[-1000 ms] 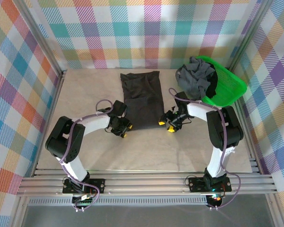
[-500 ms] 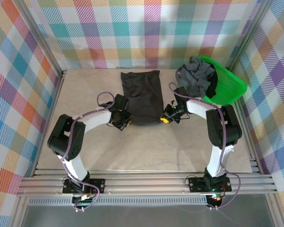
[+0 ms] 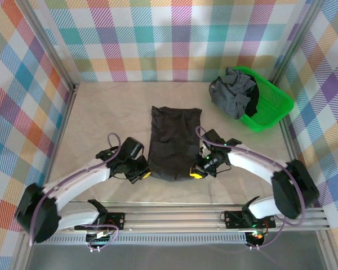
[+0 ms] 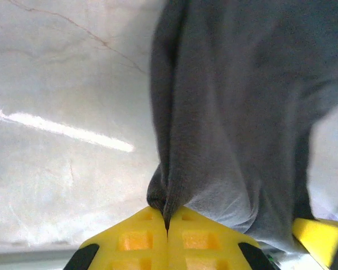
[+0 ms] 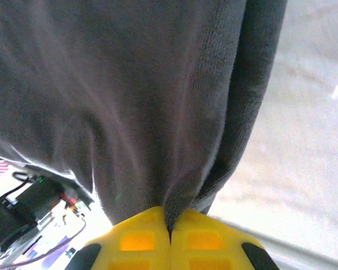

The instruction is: Fold and stack the t-shirts

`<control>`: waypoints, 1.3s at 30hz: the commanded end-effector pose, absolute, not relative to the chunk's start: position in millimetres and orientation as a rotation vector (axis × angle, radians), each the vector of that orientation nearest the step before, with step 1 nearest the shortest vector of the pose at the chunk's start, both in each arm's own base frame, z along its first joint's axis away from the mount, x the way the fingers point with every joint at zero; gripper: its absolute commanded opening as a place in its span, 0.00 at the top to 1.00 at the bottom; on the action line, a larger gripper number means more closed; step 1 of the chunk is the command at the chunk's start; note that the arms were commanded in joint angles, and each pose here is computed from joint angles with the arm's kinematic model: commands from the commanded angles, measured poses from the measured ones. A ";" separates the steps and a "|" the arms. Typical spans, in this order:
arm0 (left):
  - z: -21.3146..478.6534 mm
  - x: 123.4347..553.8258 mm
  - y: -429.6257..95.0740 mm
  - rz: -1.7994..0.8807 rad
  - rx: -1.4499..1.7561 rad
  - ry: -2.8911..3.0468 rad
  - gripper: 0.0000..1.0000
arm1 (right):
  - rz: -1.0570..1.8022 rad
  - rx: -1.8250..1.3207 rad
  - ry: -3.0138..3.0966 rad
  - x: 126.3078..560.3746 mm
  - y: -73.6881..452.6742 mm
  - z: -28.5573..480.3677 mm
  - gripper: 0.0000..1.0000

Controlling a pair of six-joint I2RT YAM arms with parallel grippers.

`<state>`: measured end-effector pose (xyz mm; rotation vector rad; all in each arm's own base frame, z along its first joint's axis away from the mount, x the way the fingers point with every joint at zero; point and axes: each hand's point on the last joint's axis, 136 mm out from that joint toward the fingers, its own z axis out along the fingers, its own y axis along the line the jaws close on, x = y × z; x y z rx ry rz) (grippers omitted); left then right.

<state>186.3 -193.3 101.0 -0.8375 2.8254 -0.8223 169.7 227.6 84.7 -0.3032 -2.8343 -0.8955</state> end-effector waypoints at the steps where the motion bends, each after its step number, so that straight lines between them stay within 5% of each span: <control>1: 136.6 180.8 -184.7 -0.874 -0.832 2.745 1.00 | -0.894 -0.368 -2.858 166.6 218.1 119.9 1.00; 11: 224.9 285.7 -199.3 -0.933 -0.854 2.463 1.00 | -0.949 -0.468 -2.965 250.5 216.4 190.2 1.00; 22: 202.4 484.1 -213.5 -0.831 -0.859 2.464 1.00 | -0.928 -0.725 -3.045 437.5 194.4 165.7 1.00; 24: 179.1 505.3 -216.7 -0.766 -0.859 2.533 0.97 | -0.940 -0.719 -3.058 465.1 194.2 157.1 0.83; 25: 169.3 512.0 -219.3 -0.752 -0.865 2.559 0.80 | -0.913 -0.707 -3.081 475.7 191.5 151.5 0.69; 26: 161.5 515.3 -221.1 -0.740 -0.877 2.578 0.62 | -0.866 -0.708 -3.102 483.4 186.9 148.7 0.61; 29: 169.7 517.2 -216.2 -0.711 -0.854 2.553 0.45 | -0.811 -0.716 -3.121 491.1 178.6 149.2 0.52; 33: 194.6 487.1 -203.7 -0.720 -0.853 2.501 0.44 | -0.881 -0.700 -3.197 482.1 174.7 177.8 0.52; 39: 166.9 373.4 -252.7 -0.907 -1.036 2.565 0.44 | -1.074 -0.719 -3.247 417.8 164.6 199.4 0.52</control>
